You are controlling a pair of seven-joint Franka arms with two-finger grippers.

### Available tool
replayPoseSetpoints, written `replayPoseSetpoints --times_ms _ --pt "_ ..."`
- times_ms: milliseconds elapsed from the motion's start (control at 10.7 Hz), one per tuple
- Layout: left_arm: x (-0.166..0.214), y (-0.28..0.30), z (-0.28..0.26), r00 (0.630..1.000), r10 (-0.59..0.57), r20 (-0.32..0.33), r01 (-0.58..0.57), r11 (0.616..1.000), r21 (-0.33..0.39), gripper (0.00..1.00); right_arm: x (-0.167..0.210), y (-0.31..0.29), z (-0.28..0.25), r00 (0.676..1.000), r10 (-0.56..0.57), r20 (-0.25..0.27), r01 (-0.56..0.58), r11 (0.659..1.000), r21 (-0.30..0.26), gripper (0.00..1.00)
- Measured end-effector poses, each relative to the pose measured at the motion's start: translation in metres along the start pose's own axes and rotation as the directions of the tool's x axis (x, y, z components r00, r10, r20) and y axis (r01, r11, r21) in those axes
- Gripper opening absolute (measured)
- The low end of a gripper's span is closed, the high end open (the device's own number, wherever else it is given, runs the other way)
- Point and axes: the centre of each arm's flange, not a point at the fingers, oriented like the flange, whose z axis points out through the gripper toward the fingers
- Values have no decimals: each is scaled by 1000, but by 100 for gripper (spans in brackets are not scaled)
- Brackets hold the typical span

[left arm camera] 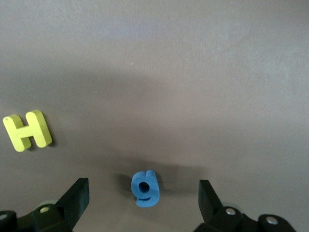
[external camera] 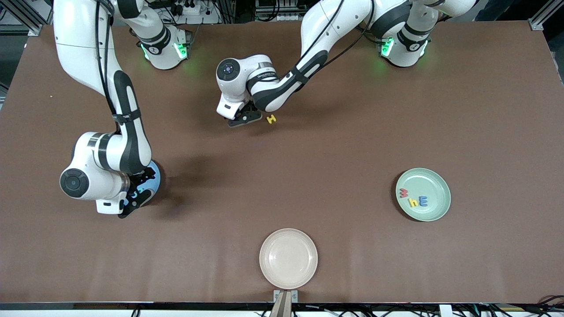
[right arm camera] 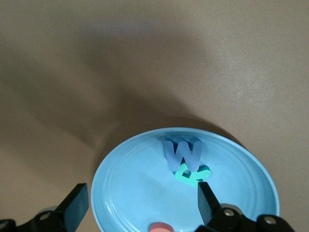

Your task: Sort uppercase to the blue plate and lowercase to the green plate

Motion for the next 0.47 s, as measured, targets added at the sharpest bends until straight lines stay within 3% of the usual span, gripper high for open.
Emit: replayPoseSetpoints --times_ms 469 --pt "-5 0 11 1000 6 0 -6 1000 11 93 3 -3 1 1000 -1 -7 1 1000 8 100"
